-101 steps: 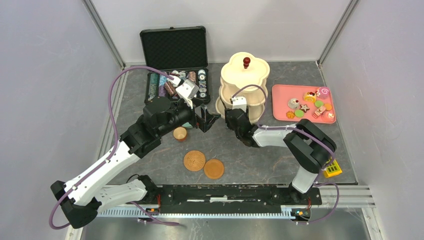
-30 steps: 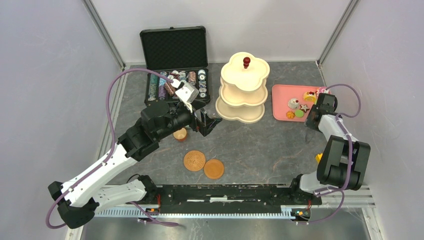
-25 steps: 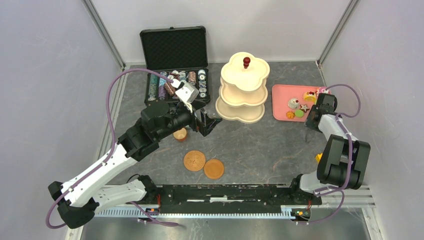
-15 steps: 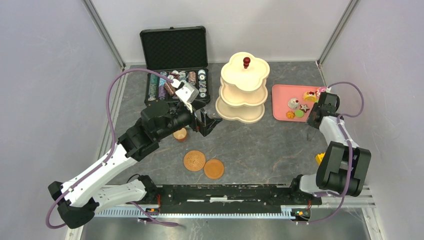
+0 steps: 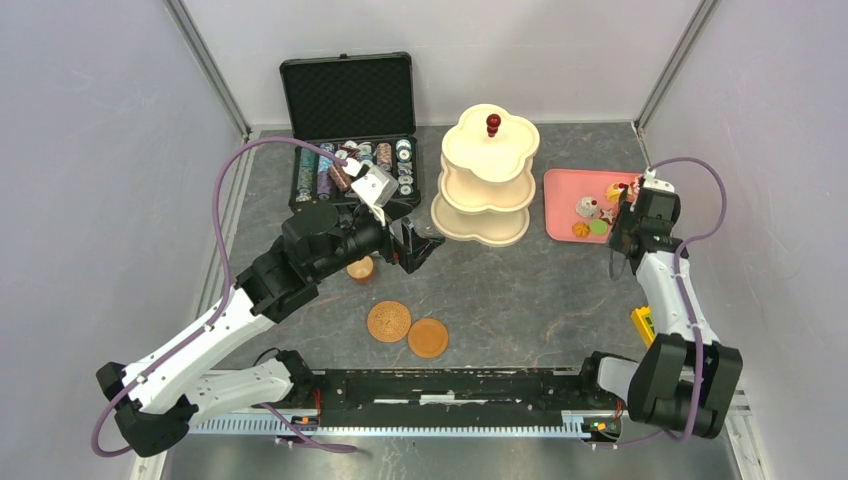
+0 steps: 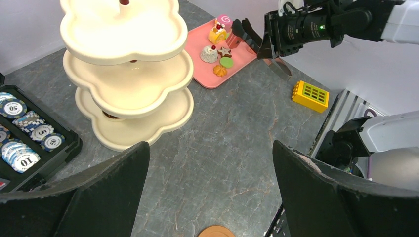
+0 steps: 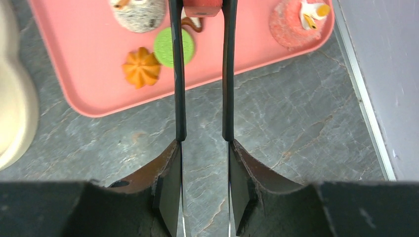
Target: Serve the afternoon tea
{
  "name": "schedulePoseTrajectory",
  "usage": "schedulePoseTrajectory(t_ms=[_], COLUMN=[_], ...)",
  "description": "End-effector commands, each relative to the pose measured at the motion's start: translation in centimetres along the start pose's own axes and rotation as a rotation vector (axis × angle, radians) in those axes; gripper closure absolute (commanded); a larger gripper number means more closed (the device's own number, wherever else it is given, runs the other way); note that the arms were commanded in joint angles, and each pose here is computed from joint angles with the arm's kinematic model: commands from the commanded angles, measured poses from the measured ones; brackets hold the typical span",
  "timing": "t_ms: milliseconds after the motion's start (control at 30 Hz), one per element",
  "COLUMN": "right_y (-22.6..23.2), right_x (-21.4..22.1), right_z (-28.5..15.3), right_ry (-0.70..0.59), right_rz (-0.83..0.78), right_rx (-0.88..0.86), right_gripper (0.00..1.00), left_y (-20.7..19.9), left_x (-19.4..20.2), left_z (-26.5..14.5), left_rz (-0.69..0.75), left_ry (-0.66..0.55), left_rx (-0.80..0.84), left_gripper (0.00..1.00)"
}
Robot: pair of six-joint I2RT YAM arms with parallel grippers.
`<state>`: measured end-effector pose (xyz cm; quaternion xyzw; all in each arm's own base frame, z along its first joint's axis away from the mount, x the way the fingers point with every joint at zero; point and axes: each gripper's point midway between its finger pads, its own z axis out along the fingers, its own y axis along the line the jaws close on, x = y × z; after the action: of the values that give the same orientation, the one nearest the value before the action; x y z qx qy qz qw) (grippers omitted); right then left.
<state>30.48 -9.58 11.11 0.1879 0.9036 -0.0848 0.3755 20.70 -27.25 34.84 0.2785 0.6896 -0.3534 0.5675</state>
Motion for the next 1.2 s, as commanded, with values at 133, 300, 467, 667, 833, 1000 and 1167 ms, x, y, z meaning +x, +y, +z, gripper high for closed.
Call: schedulePoseTrajectory(t_ms=[133, 300, 467, 667, 833, 1000, 1167], right_y=[2.0, 5.9, 10.7, 14.4, 16.4, 17.9, 18.7], right_x=[-1.5, -1.6, -0.3, 2.0, 3.0, 3.5, 3.9], right_z=[-2.1, -3.3, -5.1, -5.4, -4.4, -4.2, -3.6], right_ry=[-0.087, -0.096, -0.08, -0.075, -0.073, -0.058, -0.038], right_rz=[-0.043, -0.065, -0.057, -0.006, 0.025, 0.076, 0.139], right_rx=[-0.102, -0.283, -0.5, -0.666, -0.735, -0.814, -0.845], right_gripper=[1.0, 1.0, 1.0, 1.0, 1.0, 1.0, 1.0], left_y=[-0.6, -0.6, -0.4, -0.5, -0.2, -0.1, -0.1], left_x=[-1.0, -0.9, -0.8, -0.6, -0.3, 0.0, 0.1], left_z=[0.1, 0.2, 0.3, 0.5, 0.7, 0.9, 1.0], left_rz=[-0.026, -0.025, -0.025, -0.026, -0.026, -0.024, -0.025], left_ry=[-0.036, -0.032, -0.026, -0.02, -0.01, -0.002, 0.003], left_rx=[0.022, 0.02, 0.015, 0.017, 0.008, 0.0, 0.003], left_gripper=[0.0, 0.0, 0.0, 0.0, 0.0, 0.0, 0.0])
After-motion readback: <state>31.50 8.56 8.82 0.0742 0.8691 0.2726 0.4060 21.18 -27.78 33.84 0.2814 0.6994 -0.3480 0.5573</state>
